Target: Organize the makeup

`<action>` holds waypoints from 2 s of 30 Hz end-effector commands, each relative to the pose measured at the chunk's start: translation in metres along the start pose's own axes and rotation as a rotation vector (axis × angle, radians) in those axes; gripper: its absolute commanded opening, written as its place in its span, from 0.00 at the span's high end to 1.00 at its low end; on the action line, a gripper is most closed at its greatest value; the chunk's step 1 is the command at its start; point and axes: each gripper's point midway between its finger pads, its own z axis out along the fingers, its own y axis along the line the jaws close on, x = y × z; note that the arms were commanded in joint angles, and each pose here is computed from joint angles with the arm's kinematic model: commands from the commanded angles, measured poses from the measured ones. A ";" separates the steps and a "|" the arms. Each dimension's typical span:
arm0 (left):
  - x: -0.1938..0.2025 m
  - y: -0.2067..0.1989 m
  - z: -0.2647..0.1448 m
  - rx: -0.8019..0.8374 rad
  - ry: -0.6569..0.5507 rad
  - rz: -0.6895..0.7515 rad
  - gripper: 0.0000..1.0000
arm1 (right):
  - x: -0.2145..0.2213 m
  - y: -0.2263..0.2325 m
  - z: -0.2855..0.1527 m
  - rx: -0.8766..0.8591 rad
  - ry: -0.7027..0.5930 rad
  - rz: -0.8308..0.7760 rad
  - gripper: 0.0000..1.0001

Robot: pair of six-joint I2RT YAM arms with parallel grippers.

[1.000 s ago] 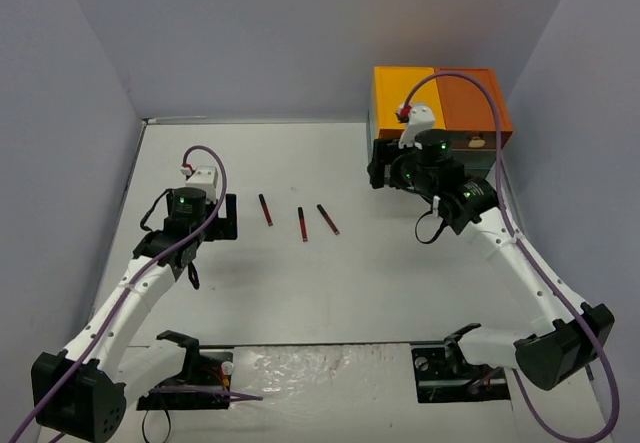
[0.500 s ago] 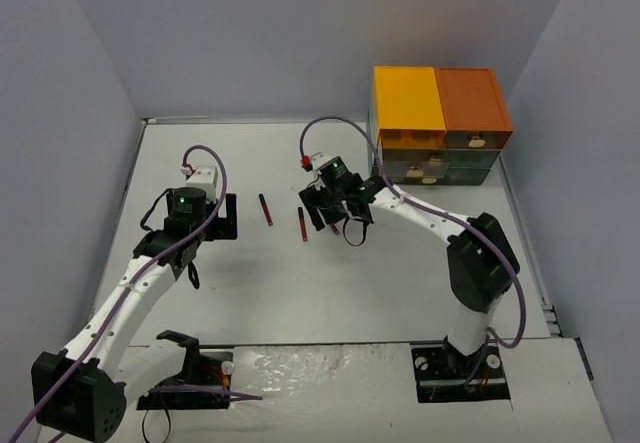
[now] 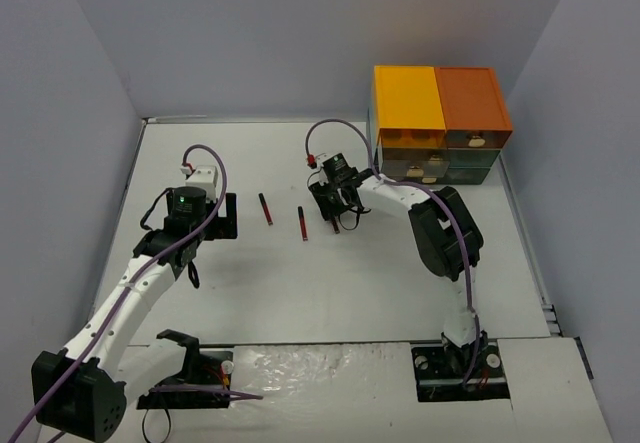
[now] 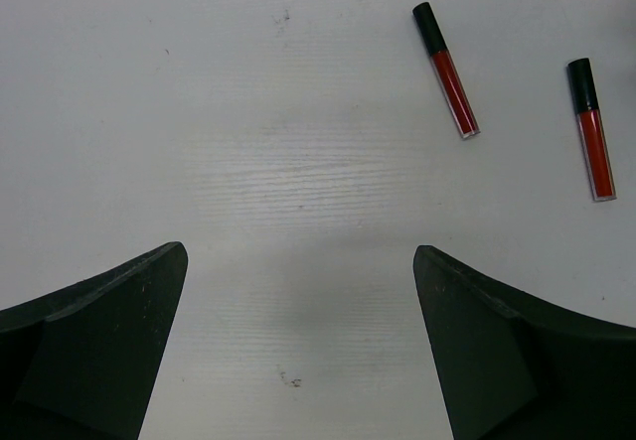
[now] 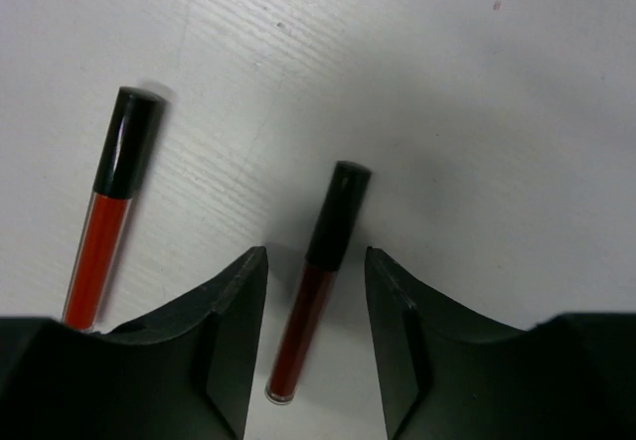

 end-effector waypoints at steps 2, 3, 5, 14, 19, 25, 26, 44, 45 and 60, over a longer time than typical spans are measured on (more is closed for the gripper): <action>-0.028 -0.001 -0.004 0.007 -0.079 -0.012 0.03 | -0.003 0.016 -0.001 -0.053 -0.020 -0.044 0.72; -0.028 -0.001 -0.003 0.008 -0.078 -0.011 0.03 | 0.001 0.017 -0.002 -0.052 -0.014 -0.045 0.80; -0.028 -0.001 -0.003 0.008 -0.074 -0.011 0.03 | 0.004 0.017 -0.005 -0.048 -0.012 -0.049 0.94; -0.025 0.000 -0.001 0.002 -0.063 -0.009 0.03 | -0.117 0.022 -0.154 -0.014 -0.396 -0.070 1.00; -0.026 0.001 -0.003 -0.004 -0.069 -0.009 0.03 | -0.164 -0.028 -0.255 0.155 -0.593 -0.048 1.00; -0.029 0.007 -0.013 -0.020 -0.091 0.002 0.03 | -0.159 -0.095 -0.285 0.273 -0.614 -0.032 1.00; -0.029 0.008 -0.015 -0.023 -0.095 0.004 0.03 | -0.159 -0.100 -0.286 0.264 -0.616 -0.041 1.00; -0.029 0.020 -0.035 -0.061 -0.145 0.028 0.03 | -0.103 -0.159 -0.248 0.251 -0.467 -0.123 0.70; -0.029 0.019 -0.034 -0.058 -0.142 0.029 0.03 | -0.104 -0.158 -0.249 0.247 -0.469 -0.127 0.68; -0.030 0.020 -0.032 -0.062 -0.142 0.031 0.03 | -0.150 -0.031 -0.265 0.063 -0.590 -0.203 0.41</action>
